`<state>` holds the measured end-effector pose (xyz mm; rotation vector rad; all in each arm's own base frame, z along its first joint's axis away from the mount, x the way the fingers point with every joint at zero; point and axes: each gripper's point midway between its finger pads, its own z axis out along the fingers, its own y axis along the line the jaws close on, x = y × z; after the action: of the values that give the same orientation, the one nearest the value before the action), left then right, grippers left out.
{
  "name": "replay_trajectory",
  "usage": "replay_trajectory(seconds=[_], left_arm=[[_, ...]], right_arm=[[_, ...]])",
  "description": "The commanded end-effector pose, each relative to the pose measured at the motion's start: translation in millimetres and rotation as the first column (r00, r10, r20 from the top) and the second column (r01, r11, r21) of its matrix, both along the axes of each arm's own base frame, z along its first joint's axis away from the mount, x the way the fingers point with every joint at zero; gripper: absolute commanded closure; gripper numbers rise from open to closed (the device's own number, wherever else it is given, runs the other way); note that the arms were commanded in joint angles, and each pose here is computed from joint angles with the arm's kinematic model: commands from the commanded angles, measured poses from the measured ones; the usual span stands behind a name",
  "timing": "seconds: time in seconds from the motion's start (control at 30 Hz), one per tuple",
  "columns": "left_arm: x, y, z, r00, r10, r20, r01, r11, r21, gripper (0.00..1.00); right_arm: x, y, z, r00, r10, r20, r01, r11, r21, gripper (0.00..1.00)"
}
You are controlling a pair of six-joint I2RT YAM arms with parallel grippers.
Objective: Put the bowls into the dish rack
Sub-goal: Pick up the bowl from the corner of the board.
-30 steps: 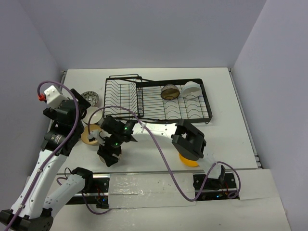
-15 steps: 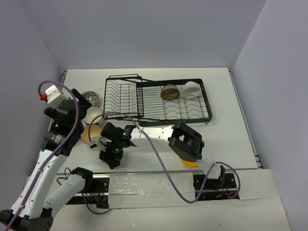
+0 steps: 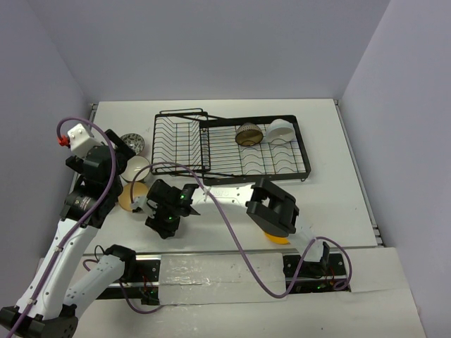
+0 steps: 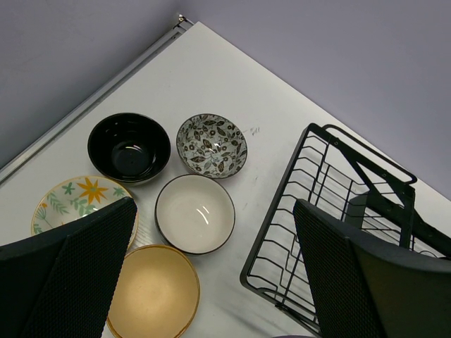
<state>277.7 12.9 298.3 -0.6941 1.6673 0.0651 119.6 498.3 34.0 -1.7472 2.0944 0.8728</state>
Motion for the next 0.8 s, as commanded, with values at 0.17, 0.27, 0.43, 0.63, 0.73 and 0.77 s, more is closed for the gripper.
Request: replay_trajectory(seconds=[0.17, 0.27, 0.43, 0.63, 0.73, 0.77], left_arm=[[3, -2, 9, 0.999, -0.020, 0.028, 0.020, 1.000, -0.003, 0.01], [3, -3, 10, 0.999, -0.022, 0.031, 0.023, 1.000, -0.004, 0.01], [4, -4, 10, 0.999, -0.030, 0.029, 0.030, 1.000, -0.005, 0.01], [4, -6, 11, 0.999, -0.039, 0.032, 0.039, 0.999, -0.007, 0.01], [4, -7, 11, 0.998, -0.045, 0.033, 0.045, 0.999, -0.009, 0.01], [4, -7, 11, 0.998, -0.049, 0.033, 0.050, 0.999, -0.011, 0.01]], right_arm=[[2, -11, -9, 0.999, -0.033, 0.022, 0.034, 0.999, -0.024, 0.72], [-1, -17, -5, 0.999, -0.040, 0.014, 0.041, 0.999, -0.022, 0.81], [-6, -24, 1, 0.999, -0.052, -0.001, 0.052, 0.999, -0.007, 1.00], [-13, -30, 14, 0.998, -0.057, -0.022, 0.057, 0.998, 0.013, 1.00], [-17, -33, 29, 0.998, -0.061, -0.031, 0.063, 0.997, 0.045, 1.00], [-17, -33, 35, 0.997, -0.068, -0.031, 0.069, 0.996, 0.061, 1.00]])
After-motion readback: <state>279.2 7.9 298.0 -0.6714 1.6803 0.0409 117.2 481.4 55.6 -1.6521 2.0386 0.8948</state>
